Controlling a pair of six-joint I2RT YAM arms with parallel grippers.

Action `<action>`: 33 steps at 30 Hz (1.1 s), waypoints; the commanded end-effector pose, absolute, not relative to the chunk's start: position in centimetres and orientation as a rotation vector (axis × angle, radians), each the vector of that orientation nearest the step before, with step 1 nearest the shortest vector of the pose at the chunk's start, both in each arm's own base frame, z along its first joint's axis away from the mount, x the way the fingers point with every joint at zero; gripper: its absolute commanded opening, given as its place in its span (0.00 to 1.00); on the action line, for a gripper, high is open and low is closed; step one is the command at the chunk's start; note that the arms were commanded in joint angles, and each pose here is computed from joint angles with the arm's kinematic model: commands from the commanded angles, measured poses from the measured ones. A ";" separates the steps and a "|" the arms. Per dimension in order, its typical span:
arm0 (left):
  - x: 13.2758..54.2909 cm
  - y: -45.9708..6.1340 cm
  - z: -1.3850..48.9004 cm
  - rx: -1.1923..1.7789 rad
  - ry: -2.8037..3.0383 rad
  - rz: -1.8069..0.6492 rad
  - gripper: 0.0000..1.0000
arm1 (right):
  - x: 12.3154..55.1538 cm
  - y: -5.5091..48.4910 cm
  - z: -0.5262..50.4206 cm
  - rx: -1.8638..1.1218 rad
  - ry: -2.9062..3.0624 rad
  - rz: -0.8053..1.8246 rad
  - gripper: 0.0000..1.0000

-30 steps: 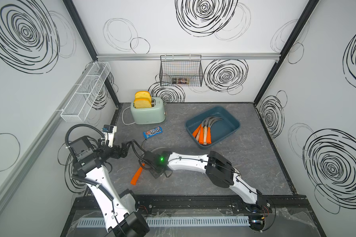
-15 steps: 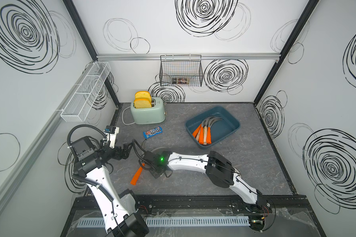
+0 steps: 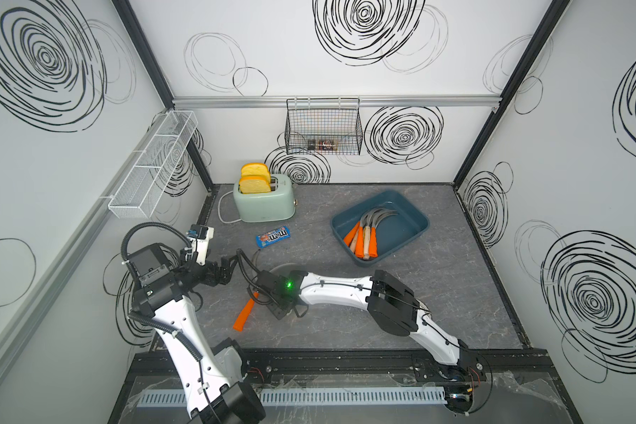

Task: Put small sickles into storage boxes
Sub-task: Pick up the sickle at the center of the board.

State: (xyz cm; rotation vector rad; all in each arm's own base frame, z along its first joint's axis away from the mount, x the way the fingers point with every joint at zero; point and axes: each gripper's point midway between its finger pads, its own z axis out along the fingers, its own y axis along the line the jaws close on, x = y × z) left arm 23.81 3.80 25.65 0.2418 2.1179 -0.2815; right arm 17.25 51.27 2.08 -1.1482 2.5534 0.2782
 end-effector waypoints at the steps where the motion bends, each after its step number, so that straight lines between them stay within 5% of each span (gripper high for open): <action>1: 23.8 2.9 26.9 0.277 2.073 -0.307 0.96 | 16.4 48.4 -1.7 -1.225 2.626 0.121 0.28; 33: 24.0 2.0 27.8 0.257 2.076 -0.331 0.96 | 17.4 46.8 0.7 -1.174 2.558 0.263 0.00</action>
